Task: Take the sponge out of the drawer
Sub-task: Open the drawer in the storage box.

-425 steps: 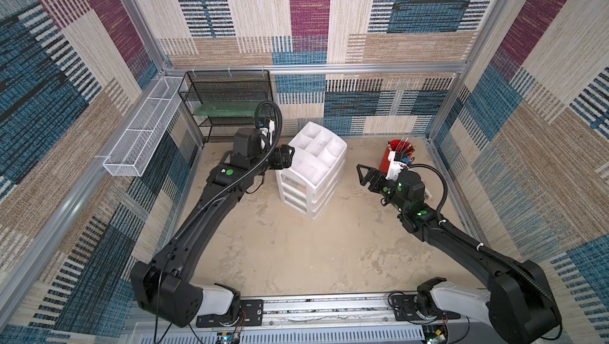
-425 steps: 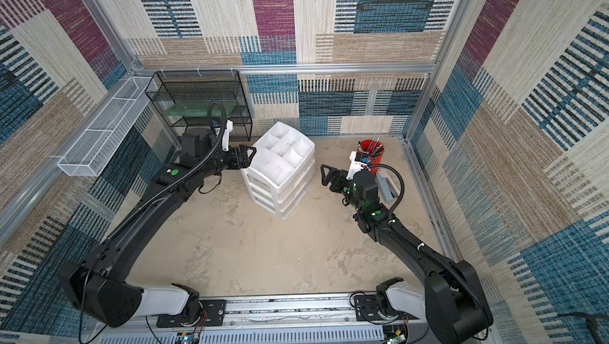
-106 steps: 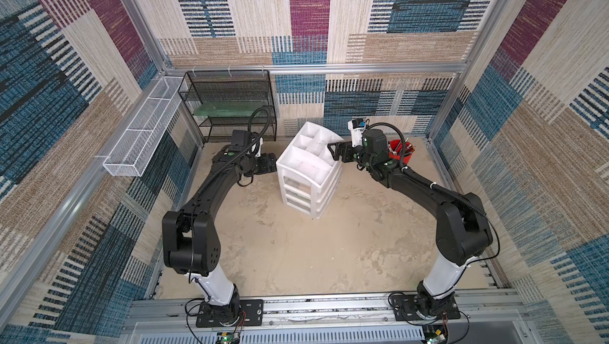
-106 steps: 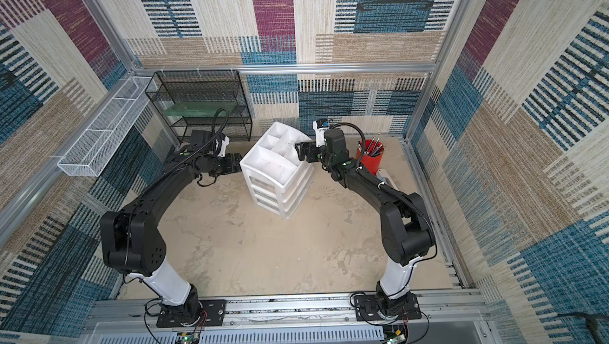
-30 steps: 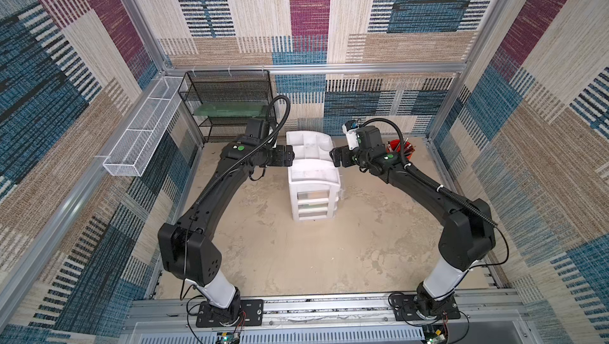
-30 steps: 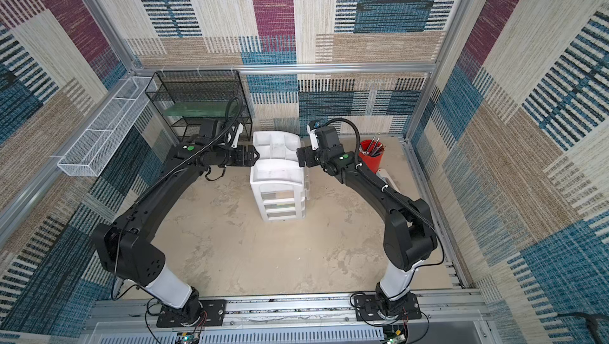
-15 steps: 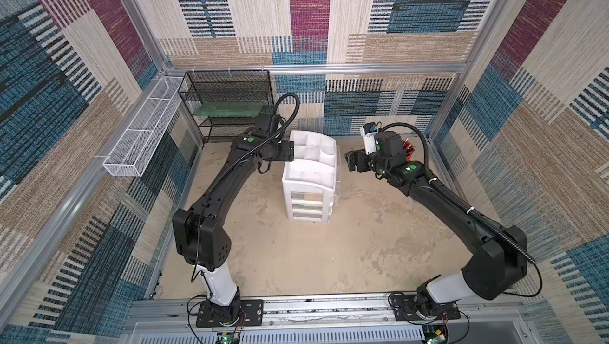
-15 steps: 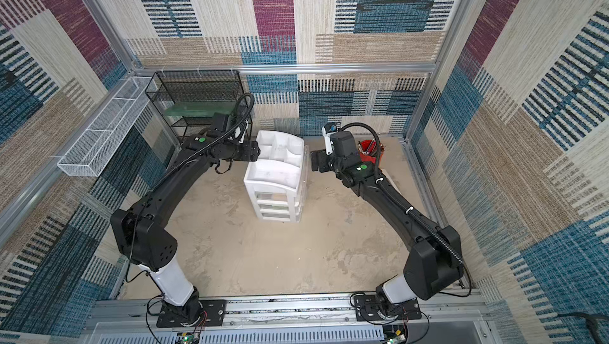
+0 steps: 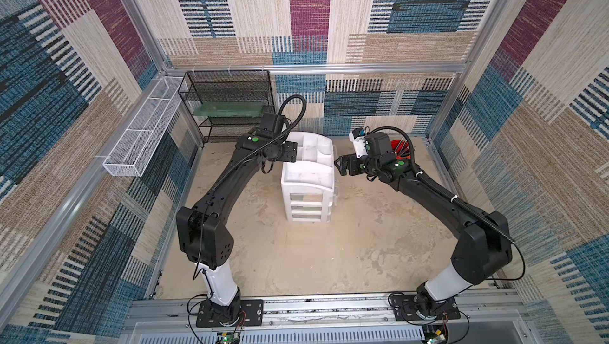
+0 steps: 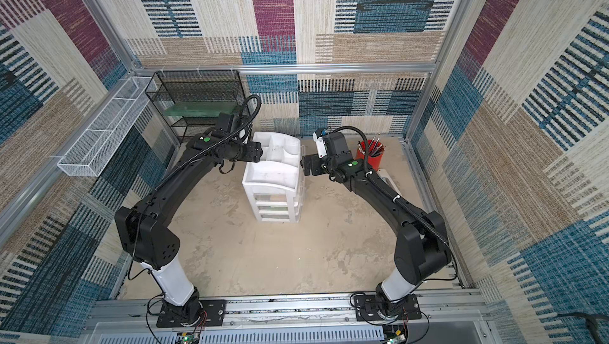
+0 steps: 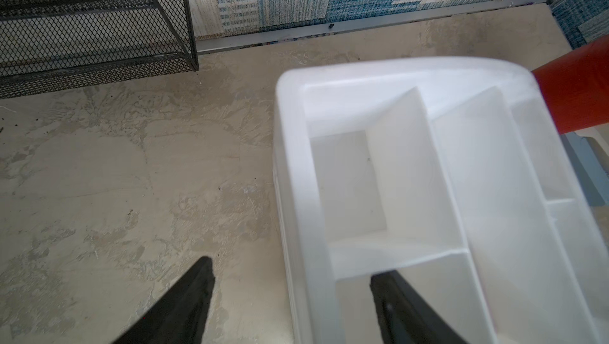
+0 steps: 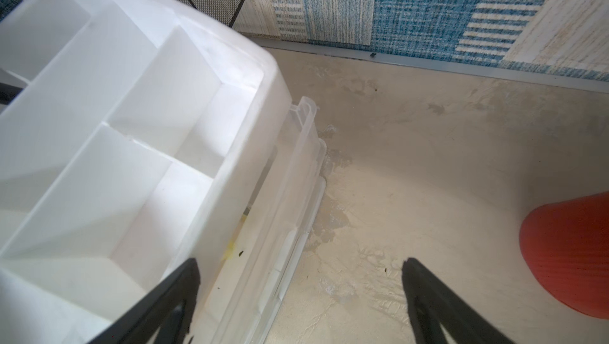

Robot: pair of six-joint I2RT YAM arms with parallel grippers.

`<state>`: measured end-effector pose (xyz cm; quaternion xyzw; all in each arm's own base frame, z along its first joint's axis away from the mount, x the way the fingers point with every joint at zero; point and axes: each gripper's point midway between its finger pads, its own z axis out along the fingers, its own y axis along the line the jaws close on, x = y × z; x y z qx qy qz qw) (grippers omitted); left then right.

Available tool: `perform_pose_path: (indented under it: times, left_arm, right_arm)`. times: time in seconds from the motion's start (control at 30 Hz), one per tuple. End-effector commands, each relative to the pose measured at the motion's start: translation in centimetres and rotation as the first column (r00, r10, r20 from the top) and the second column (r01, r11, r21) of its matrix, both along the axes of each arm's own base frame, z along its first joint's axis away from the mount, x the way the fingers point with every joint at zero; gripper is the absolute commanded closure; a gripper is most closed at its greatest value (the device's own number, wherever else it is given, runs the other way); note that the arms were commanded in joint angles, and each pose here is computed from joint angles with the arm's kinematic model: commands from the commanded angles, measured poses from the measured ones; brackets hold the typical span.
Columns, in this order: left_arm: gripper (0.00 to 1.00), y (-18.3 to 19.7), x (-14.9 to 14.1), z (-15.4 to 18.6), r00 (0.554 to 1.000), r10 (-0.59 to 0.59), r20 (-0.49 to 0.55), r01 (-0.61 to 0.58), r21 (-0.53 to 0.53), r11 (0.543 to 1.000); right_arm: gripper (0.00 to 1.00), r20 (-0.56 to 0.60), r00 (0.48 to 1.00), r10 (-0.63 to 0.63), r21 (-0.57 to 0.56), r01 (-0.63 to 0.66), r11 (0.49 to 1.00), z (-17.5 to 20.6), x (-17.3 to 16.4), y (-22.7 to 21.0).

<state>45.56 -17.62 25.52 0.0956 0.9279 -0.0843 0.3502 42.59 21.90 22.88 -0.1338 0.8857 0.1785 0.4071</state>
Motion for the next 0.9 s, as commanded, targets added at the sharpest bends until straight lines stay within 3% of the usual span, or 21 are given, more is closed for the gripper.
perform_pose_path:
  times: [0.0,0.37,0.53,0.87]
  left_arm:
    - [0.22,0.4,-0.7,-1.0,0.999,-0.017,-0.038,0.019,0.053,0.998]
    - [0.23,0.7,-0.1,-1.8,0.999,-0.005,-0.045,0.009,0.084,0.996]
    - [0.26,0.9,0.3,-2.2,0.999,0.005,-0.046,-0.001,0.106,0.994]
    - [0.27,1.5,0.9,-2.9,0.999,0.023,-0.039,-0.017,0.145,0.989]
  right_arm:
    - [0.06,-0.063,0.998,-0.016,-0.031,0.014,0.999,-1.5,0.0,-0.1]
    - [0.19,-0.102,0.995,-0.011,-0.069,0.004,0.998,-2.7,-0.1,1.5]
    - [0.41,-0.117,0.993,-0.017,-0.106,0.005,0.994,-3.1,0.3,2.1]
    - [0.71,-0.14,0.99,-0.031,-0.143,0.01,0.99,-4.0,0.7,2.9]
